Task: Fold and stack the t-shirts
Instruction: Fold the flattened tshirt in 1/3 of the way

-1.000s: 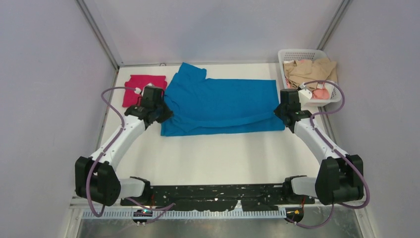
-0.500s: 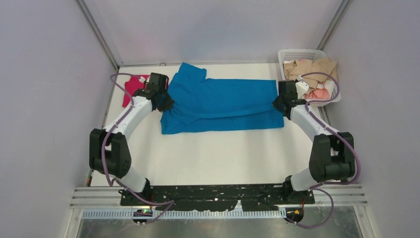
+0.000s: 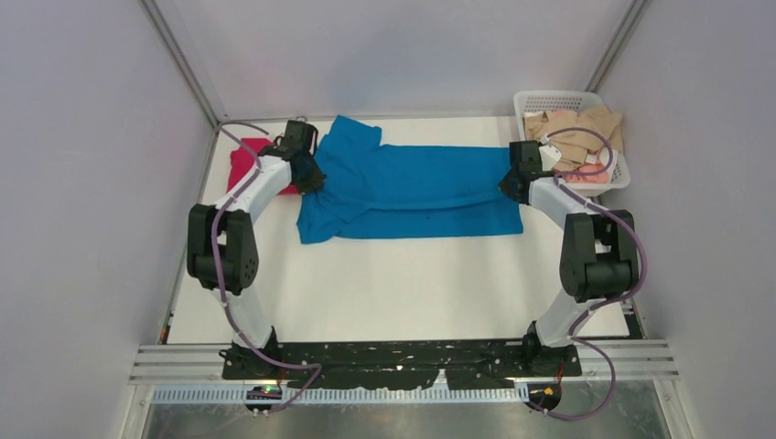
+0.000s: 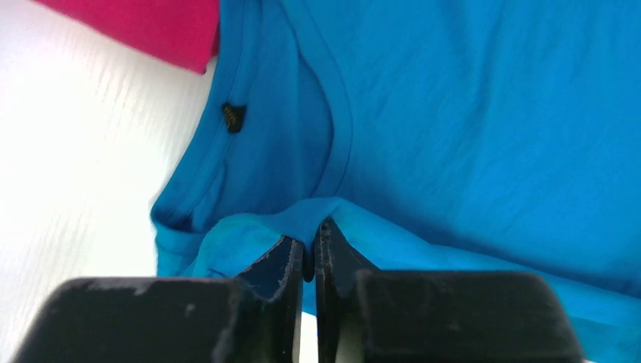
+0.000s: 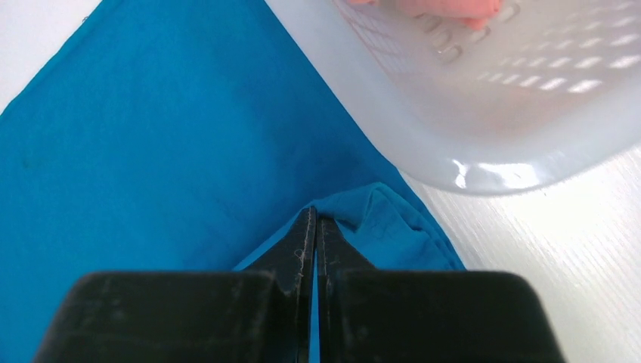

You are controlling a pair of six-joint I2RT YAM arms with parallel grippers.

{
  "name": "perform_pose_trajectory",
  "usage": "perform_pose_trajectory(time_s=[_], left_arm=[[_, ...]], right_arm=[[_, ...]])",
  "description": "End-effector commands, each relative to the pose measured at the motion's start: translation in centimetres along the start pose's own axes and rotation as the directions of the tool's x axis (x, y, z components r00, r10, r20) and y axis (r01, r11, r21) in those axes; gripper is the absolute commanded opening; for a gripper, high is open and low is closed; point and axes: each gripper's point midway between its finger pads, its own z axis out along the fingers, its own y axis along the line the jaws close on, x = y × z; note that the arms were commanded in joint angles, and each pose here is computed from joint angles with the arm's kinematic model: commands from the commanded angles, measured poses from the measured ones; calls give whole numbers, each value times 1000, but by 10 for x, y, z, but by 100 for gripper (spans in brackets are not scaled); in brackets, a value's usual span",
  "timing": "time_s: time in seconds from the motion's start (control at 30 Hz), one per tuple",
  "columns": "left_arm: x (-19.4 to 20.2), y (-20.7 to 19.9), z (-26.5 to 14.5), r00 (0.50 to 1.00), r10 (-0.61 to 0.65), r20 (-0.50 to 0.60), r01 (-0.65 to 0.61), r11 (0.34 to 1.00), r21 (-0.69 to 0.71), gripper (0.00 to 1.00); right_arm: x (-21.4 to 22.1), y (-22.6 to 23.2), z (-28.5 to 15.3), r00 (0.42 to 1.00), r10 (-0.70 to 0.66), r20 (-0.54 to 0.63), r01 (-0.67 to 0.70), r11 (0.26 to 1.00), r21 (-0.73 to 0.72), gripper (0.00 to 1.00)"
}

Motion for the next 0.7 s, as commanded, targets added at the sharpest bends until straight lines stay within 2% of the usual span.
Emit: perform_pose_trajectory(time_s=[0.0, 0.03, 0.13, 0.17, 0.2, 0.23, 0.27, 0.3, 0.33, 0.37, 0.43, 0.67], left_arm=[[-18, -10, 7, 999, 32, 3, -32, 999, -13, 23], [-20, -10, 10, 999, 34, 1, -34, 999, -20, 38], [-42, -10, 10, 999, 19, 38, -17, 999, -44, 83], [-54, -10, 4, 999, 2, 54, 1, 998, -55, 94], [-65, -14, -6, 998, -4, 68, 7, 999, -41, 99], [-73, -18, -16, 996, 1, 84, 2, 1000, -29, 99], [-80, -23, -26, 994, 3, 106, -1, 1000, -14, 100], [-84, -25, -38, 992, 0, 127, -1, 1000, 5, 100], [-82, -26, -45, 991, -2, 135, -1, 1000, 25, 100], [-76, -28, -49, 991, -3, 132, -4, 999, 51, 100], [-58, -29, -52, 993, 12, 117, -24, 995, 97, 100], [30, -17, -29, 995, 93, -43, -85, 983, 165, 100]], right_arm=[[-30, 26, 7, 998, -8, 65, 12, 998, -59, 8], [-36, 30, 9, 997, -14, 77, 19, 998, -57, 16], [-50, 34, 12, 994, -25, 108, 29, 999, -36, 29], [-59, 40, 8, 992, -27, 123, 33, 999, -43, 43], [-65, 45, 2, 990, -29, 136, 37, 998, -56, 52], [-69, 47, -3, 988, -46, 150, 56, 996, -63, 66], [-72, 50, -13, 985, -52, 166, 64, 995, -71, 72], [-73, 50, -18, 981, -65, 181, 77, 995, -56, 86], [-75, 49, -27, 978, -72, 196, 85, 995, -58, 91], [-73, 49, -31, 975, -95, 199, 109, 992, -57, 100], [-63, 48, -40, 977, -113, 180, 130, 988, -85, 96], [24, 43, -40, 980, -195, -29, 183, 953, -240, 95]])
